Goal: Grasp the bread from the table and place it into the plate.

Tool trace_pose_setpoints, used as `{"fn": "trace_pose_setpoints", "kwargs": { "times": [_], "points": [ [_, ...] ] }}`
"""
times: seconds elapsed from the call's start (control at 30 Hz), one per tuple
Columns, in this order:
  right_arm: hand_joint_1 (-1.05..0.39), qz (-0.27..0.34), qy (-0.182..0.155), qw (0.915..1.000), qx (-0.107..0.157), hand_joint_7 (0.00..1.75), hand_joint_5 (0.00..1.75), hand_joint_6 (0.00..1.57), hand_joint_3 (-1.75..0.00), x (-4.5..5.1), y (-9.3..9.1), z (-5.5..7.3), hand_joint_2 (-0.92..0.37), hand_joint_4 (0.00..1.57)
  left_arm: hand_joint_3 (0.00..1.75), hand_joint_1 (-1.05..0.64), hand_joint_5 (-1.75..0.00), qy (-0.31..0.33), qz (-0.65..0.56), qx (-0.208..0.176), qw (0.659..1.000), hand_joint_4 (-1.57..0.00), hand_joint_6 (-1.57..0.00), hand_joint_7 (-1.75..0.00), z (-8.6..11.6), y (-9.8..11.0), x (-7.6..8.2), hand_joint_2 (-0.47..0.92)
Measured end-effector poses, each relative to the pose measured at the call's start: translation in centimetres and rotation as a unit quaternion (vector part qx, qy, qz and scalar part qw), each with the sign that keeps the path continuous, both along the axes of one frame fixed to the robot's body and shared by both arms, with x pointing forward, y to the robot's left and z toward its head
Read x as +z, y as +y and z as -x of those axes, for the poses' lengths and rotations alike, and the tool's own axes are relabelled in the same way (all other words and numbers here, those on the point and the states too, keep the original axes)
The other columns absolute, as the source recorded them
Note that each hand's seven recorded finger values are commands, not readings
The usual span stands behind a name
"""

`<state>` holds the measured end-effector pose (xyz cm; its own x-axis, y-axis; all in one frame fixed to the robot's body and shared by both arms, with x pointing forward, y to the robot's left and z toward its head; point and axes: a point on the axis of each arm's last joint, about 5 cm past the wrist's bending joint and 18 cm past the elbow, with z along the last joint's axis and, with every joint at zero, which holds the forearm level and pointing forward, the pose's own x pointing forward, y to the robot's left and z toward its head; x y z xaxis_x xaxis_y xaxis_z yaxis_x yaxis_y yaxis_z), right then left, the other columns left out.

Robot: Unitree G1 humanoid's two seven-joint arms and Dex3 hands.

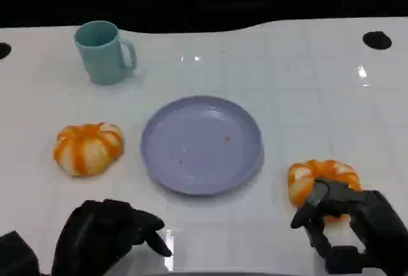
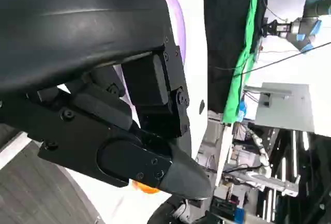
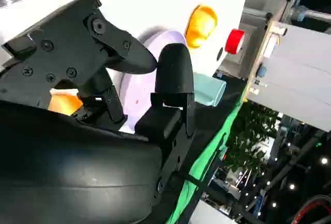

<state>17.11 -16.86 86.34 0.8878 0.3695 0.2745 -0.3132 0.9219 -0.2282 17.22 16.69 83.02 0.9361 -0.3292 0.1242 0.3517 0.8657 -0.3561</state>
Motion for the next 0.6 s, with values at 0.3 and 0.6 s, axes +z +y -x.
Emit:
{"fn": "trace_pose_setpoints", "kwargs": {
  "times": [0.3, 0.6],
  "points": [
    [-0.19, -0.001, -0.005, 1.0, 0.001, 1.31, 1.69, 0.82, -1.22, -0.18, -0.04, -0.03, -0.4, 0.83, 0.0, -0.96, -0.94, 0.0, 0.004, 0.002, 1.0, -1.2, -1.55, 0.0, 0.0, 0.01, 0.0, 0.87],
    [-0.16, -0.005, 0.001, 1.0, 0.002, 1.31, 1.71, 0.81, -1.22, -0.2, -0.09, 0.04, -0.41, 0.83, 0.0, -0.97, -0.95, -0.003, 0.003, 0.001, 1.0, -1.2, -1.56, 0.0, 0.0, 0.0, 0.06, 0.87]
  ]
}}
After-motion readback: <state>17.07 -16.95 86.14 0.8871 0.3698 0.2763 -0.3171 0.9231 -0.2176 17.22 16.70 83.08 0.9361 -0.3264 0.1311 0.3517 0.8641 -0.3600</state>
